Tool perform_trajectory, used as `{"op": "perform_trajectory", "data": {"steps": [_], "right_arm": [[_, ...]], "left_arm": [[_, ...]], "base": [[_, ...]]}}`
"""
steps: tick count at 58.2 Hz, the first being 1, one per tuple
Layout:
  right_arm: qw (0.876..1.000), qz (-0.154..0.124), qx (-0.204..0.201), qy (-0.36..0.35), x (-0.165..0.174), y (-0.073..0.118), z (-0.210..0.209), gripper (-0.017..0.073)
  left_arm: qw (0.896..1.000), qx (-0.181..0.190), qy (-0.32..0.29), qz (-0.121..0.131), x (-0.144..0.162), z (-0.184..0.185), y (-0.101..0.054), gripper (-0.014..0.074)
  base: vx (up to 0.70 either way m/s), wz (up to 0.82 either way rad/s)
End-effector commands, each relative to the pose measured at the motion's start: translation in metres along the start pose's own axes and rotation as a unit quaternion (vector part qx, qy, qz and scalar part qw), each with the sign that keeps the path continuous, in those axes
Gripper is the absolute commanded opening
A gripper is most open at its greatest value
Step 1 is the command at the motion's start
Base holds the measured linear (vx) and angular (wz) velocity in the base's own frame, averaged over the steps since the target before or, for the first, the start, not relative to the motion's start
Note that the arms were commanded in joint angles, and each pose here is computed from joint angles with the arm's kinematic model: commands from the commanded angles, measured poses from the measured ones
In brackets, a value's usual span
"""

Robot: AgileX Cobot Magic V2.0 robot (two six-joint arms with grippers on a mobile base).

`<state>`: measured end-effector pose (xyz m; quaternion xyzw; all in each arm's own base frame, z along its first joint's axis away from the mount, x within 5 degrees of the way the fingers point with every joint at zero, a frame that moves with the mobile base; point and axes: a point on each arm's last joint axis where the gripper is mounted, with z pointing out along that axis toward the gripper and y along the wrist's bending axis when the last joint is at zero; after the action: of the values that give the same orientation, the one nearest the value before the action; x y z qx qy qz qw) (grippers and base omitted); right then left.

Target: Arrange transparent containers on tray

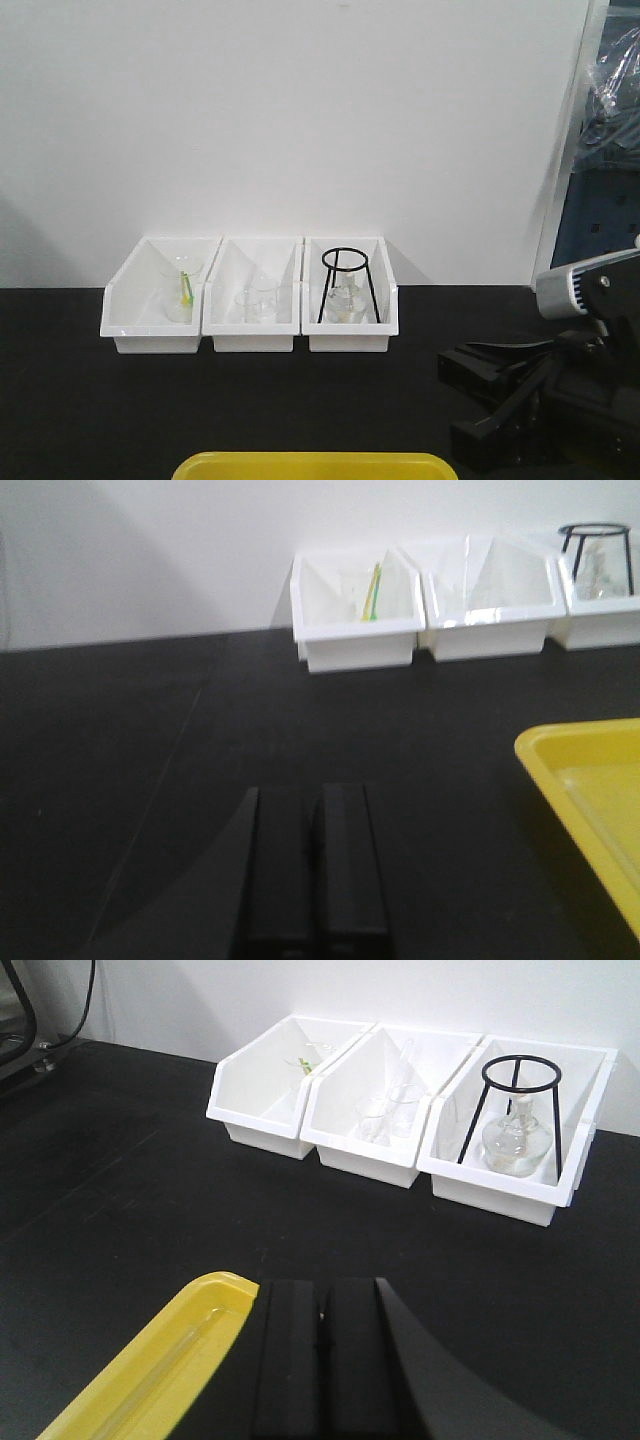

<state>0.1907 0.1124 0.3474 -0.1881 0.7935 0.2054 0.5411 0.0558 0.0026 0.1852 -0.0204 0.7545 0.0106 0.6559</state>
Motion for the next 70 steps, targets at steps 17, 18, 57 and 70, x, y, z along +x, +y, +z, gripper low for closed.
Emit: {"op": "perform_trajectory", "data": {"steps": [17,18,57,70], "right_arm": [[0.998,-0.004,0.012,-0.058,-0.018,-0.002,-0.008,-0.0011],[0.998,-0.004,0.012,-0.058,-0.018,-0.002,-0.008,-0.0011],[0.997,-0.048,0.022,-0.056,-0.016,-0.003,-0.008,-0.0011],[0.991,-0.018,0.087,-0.105,0.010,-0.022,-0.053,-0.0011]], "left_arm": [[0.999,0.025,-0.026,-0.039,0.005,0.001,-0.003,0.0002],[0.999,0.025,-0.026,-0.039,0.005,0.001,-0.003,0.0002],[0.999,0.025,-0.026,-0.039,0.005,0.001,-0.003,0.0002],[0.999,0.025,-0.026,-0.039,0.005,0.001,-0.003,0.0002]], "base": [[0.00,0.00],[0.00,0.00],[0.00,0.00],[0.00,0.00]]}}
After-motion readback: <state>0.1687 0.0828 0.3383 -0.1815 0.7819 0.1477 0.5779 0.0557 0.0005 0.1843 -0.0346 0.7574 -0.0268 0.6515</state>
